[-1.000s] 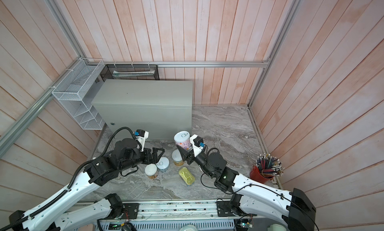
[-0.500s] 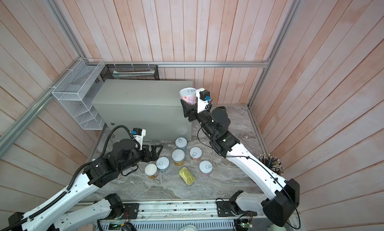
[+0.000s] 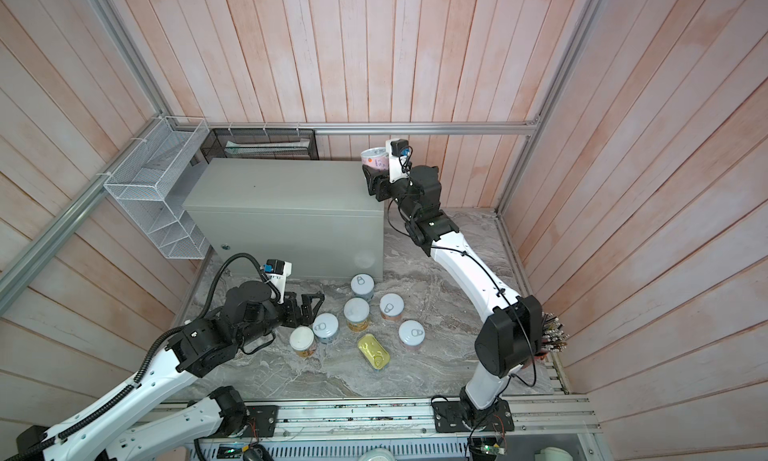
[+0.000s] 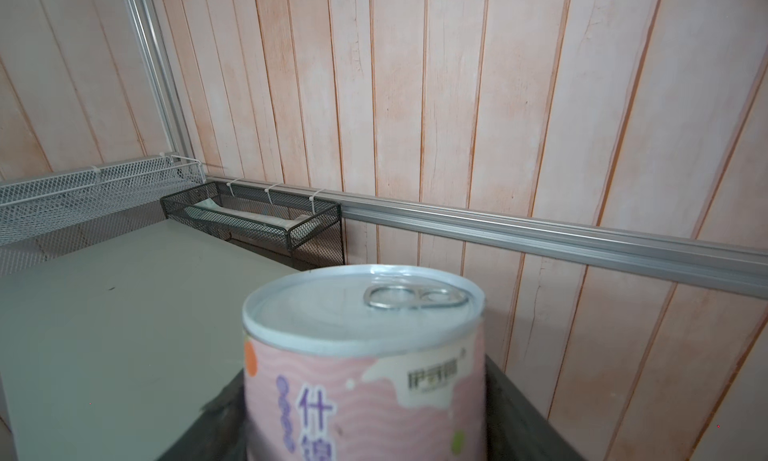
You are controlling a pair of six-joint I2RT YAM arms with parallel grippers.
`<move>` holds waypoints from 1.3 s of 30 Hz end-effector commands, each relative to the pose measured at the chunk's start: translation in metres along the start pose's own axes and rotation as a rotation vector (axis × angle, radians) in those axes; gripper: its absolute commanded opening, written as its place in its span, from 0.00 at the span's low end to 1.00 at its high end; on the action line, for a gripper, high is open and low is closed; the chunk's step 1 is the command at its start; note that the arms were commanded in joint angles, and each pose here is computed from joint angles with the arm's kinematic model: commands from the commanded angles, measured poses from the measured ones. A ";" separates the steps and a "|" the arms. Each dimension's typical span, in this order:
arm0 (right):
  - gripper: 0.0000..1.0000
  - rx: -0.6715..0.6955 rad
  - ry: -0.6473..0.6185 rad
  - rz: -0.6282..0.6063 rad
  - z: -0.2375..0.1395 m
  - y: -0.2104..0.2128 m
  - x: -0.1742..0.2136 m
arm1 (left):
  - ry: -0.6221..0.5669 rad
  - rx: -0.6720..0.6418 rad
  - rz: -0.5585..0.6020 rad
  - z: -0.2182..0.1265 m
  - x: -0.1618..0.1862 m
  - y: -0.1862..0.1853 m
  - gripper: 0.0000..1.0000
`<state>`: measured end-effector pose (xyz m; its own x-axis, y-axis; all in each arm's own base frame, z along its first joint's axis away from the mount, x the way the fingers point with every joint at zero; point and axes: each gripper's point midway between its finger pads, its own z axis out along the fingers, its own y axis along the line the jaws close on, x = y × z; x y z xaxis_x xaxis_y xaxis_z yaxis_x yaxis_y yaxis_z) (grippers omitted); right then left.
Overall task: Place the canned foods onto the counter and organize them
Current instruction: 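Carry the pink can onto the cabinet with the right gripper while the left retracts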
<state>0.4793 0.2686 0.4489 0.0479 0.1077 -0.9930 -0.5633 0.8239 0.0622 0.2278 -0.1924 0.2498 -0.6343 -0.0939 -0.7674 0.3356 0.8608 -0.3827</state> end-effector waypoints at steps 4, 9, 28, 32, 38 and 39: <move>0.65 -0.028 -0.088 -0.036 0.015 -0.003 -0.028 | -0.015 -0.019 0.003 -0.003 -0.001 0.005 1.00; 0.66 -0.025 -0.054 -0.063 0.030 -0.009 -0.012 | -0.015 -0.020 0.008 -0.003 -0.002 0.005 1.00; 0.98 -0.085 0.006 -0.056 0.034 -0.007 0.001 | 0.006 -0.043 0.020 0.011 0.000 0.006 1.00; 0.98 -0.048 -0.036 -0.055 0.013 -0.009 -0.023 | 0.009 -0.052 0.028 0.016 0.002 0.008 1.00; 0.98 -0.019 -0.069 -0.058 -0.028 -0.006 -0.049 | 0.012 -0.065 0.046 0.019 0.005 0.011 1.00; 0.98 -0.017 -0.067 -0.052 -0.036 -0.005 -0.051 | 0.009 -0.067 0.049 0.019 0.005 0.011 1.00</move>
<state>0.4684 0.2545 0.4740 0.0962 0.0725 -0.9927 -0.5913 0.8065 0.0016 0.2370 -0.1965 0.2348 -0.6463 -0.0548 -0.7611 0.3244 0.8831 -0.3390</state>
